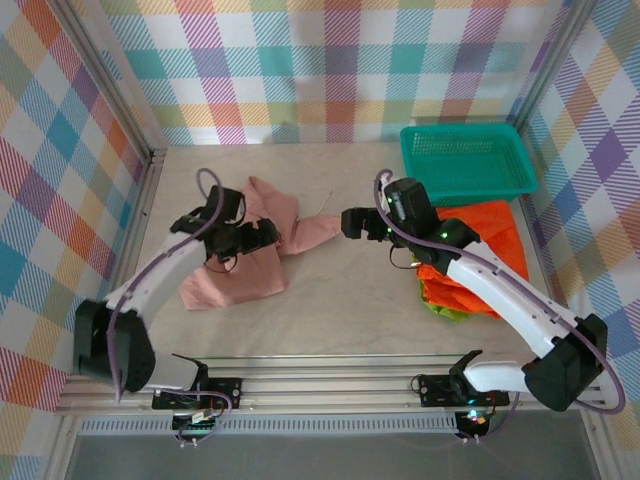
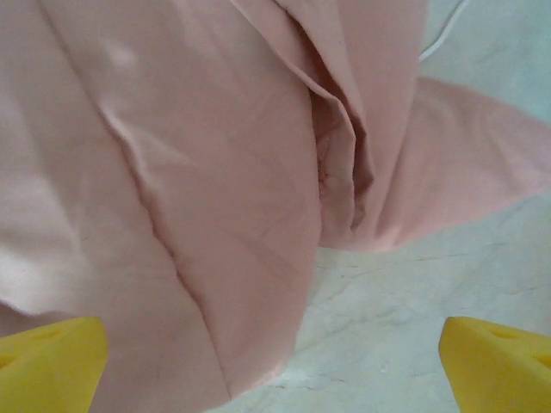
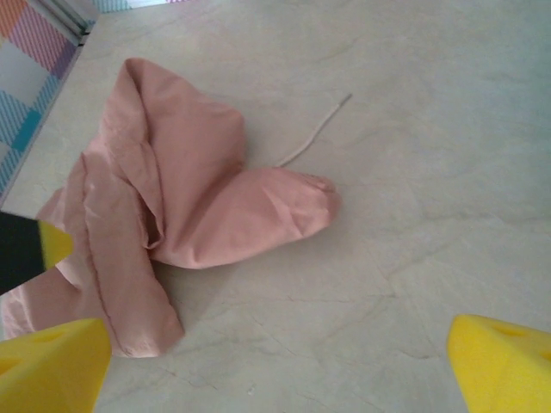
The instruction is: Fold and stack the shorts
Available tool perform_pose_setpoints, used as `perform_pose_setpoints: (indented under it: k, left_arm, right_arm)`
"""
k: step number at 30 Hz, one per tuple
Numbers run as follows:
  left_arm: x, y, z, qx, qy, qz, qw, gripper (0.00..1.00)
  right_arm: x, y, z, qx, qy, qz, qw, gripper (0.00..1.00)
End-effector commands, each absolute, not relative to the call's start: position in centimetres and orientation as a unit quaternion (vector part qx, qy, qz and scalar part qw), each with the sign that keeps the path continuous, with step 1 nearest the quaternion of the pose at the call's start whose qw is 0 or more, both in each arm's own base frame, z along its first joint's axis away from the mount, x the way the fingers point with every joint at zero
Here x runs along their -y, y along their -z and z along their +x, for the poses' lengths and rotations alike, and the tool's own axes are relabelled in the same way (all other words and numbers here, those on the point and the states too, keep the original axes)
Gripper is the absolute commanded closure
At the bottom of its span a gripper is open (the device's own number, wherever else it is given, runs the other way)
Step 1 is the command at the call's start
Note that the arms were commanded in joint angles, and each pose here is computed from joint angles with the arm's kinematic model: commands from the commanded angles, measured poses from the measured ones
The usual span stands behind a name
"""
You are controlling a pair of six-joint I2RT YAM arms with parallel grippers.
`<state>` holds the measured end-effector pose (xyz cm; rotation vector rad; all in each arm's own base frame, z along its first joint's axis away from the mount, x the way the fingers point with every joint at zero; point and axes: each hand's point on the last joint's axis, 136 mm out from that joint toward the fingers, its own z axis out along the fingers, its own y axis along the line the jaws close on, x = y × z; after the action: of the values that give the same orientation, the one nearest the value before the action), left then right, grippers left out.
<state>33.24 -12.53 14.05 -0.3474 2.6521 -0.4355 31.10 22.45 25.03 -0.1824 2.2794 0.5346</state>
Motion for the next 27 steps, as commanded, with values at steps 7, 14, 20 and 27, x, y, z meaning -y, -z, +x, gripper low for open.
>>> perform_pose_setpoints:
  k: [7,14,20,27]
  left_arm:
    - [14.1,-11.1,36.5,-0.976,0.100,-0.081,0.176,0.10]
    - [13.8,-10.1,36.3,-0.976,0.090,-0.089,0.180,0.16]
    - [12.9,-9.3,36.4,-0.976,0.074,-0.095,0.182,0.19]
    - [11.1,-14.7,38.2,-0.955,0.093,-0.122,0.255,0.14]
  right_arm:
    - [-24.7,-19.8,32.9,-0.922,-0.203,-0.078,0.319,0.01]
    - [-27.4,-14.8,37.5,-0.947,-0.244,0.058,0.201,0.01]
    - [-29.2,-11.2,40.4,-0.913,-0.327,0.198,0.141,0.05]
    - [-31.5,-8.6,42.6,-0.897,-0.355,0.239,0.107,0.33]
